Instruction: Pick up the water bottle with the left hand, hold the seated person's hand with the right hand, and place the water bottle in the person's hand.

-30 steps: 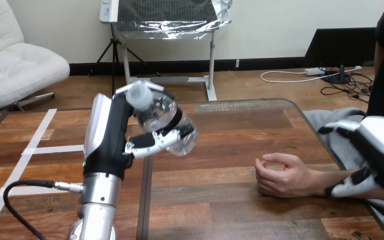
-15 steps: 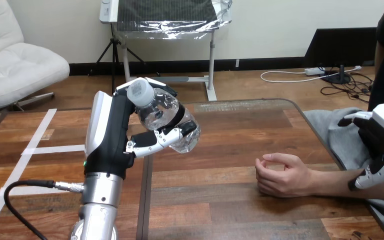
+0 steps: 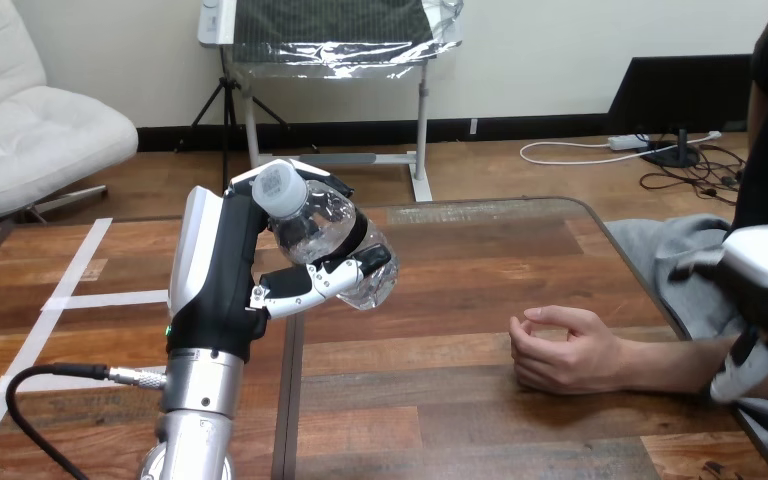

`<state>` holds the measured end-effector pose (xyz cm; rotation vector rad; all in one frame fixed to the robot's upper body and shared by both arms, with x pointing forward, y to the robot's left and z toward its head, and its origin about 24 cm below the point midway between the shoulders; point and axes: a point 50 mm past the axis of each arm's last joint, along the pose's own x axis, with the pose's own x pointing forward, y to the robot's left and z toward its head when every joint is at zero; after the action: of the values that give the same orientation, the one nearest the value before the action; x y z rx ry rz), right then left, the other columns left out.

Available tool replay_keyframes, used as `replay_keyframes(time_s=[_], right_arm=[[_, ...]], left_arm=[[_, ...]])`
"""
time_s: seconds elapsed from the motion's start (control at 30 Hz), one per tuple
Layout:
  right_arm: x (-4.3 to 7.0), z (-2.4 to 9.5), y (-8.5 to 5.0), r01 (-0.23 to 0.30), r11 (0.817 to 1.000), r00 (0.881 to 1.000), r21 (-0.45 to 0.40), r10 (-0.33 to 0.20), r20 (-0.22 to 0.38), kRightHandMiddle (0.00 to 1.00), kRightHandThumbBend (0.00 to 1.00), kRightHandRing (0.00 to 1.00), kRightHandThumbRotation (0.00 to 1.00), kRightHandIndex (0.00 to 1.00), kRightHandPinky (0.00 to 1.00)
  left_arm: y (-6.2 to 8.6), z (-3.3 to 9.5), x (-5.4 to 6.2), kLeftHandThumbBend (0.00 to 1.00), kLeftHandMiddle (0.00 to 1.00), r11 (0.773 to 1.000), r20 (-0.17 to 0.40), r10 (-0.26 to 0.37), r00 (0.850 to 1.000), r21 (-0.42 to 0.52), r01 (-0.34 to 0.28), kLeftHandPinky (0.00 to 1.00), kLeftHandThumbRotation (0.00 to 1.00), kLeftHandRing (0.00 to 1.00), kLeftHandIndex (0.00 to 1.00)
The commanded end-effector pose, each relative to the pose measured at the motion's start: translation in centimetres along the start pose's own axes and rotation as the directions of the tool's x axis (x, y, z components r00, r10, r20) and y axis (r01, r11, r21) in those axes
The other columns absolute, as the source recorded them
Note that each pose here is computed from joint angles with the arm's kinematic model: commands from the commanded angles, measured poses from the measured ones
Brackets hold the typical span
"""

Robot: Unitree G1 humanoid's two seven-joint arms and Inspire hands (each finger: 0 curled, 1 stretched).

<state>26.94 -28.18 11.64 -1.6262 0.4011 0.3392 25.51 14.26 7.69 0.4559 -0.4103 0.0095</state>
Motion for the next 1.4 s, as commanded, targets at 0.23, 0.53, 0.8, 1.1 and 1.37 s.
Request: replay_keyframes(time_s=[0.23,0.53,0.8,1.1,1.37], right_arm=[[1.2,0.3,-2.7,-0.013,0.994,1.000,-0.109,0.012,-0.009,0.92,0.76,0.93,0.07,0.88,0.89],[2.0,0.5,-2.4,-0.032,0.989,0.999,-0.142,0.033,0.009,0.91,0.75,0.91,0.11,0.87,0.87],[2.6,0.7,-2.0,-0.043,0.989,0.999,-0.144,0.046,0.021,0.91,0.75,0.92,0.13,0.86,0.88],[3.4,1.0,-1.4,-0.061,0.985,0.997,-0.161,0.067,0.030,0.91,0.73,0.92,0.12,0.87,0.88],[4.1,1.1,-0.9,-0.077,0.985,0.996,-0.156,0.083,0.035,0.91,0.72,0.92,0.11,0.87,0.88]], left_arm=[[0.6,1.7,1.2,0.55,0.41,0.999,0.101,0.034,0.994,-0.006,-0.034,0.36,0.00,0.37,0.51],[0.8,1.6,1.1,0.56,0.41,0.999,0.107,0.037,0.994,0.001,-0.038,0.36,0.00,0.37,0.51],[0.8,1.6,1.1,0.55,0.42,0.999,0.111,0.037,0.993,0.005,-0.037,0.36,0.00,0.37,0.51],[0.8,1.6,1.0,0.55,0.42,0.999,0.109,0.038,0.993,-0.004,-0.038,0.36,0.00,0.38,0.51],[0.8,1.5,1.0,0.55,0.42,0.999,0.109,0.039,0.993,-0.002,-0.039,0.36,0.00,0.37,0.51]])
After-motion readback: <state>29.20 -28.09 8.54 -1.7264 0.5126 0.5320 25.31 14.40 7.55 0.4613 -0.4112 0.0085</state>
